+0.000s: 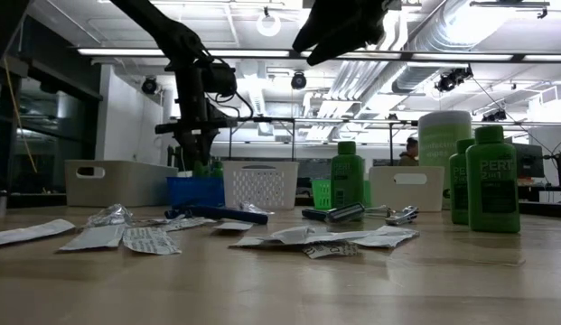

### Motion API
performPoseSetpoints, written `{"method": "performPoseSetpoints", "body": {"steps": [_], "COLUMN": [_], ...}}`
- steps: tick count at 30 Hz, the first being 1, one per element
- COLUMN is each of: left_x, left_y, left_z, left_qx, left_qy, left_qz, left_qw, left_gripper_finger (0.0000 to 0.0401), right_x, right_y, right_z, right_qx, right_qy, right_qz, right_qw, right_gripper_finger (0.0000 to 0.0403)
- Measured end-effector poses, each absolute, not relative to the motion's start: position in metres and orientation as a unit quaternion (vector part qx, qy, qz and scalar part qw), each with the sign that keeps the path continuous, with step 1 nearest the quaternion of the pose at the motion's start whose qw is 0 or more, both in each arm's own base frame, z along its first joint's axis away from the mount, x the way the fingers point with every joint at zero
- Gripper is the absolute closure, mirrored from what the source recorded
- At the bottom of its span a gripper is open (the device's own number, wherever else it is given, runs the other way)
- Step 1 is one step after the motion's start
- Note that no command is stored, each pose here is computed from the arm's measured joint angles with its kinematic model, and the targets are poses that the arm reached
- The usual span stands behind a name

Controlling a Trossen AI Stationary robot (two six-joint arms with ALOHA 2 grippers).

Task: Pick & Place Travel size toiletries
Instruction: Put the shampoo into the blue bin

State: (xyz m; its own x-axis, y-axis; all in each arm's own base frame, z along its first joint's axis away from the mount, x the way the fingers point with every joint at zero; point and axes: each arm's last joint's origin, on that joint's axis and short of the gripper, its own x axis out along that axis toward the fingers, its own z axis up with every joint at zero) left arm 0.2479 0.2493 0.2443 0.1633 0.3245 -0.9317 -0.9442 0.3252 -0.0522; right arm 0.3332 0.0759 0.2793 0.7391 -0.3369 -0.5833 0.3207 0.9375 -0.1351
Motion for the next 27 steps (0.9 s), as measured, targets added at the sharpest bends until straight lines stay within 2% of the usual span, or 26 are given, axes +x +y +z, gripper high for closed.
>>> {"method": "performPoseSetpoints", "body": {"steps": [27], "left_x": [0.255], "left_y": [0.257], "left_z": [0.221], "left_qx": [-0.353], "left_qy": [0.453], "left_qz": [0.458], "left_qw": [0.678], "left_gripper_finger": [0.03], "right_x": [0.335], "right_y": [0.076], "right_z": [0.281], "right_qx": [-0.011], "right_qy": [0.306], "right_qz": [-0.174], "right_qw": [0.936], "right_gripper_finger": [0.0089]}}
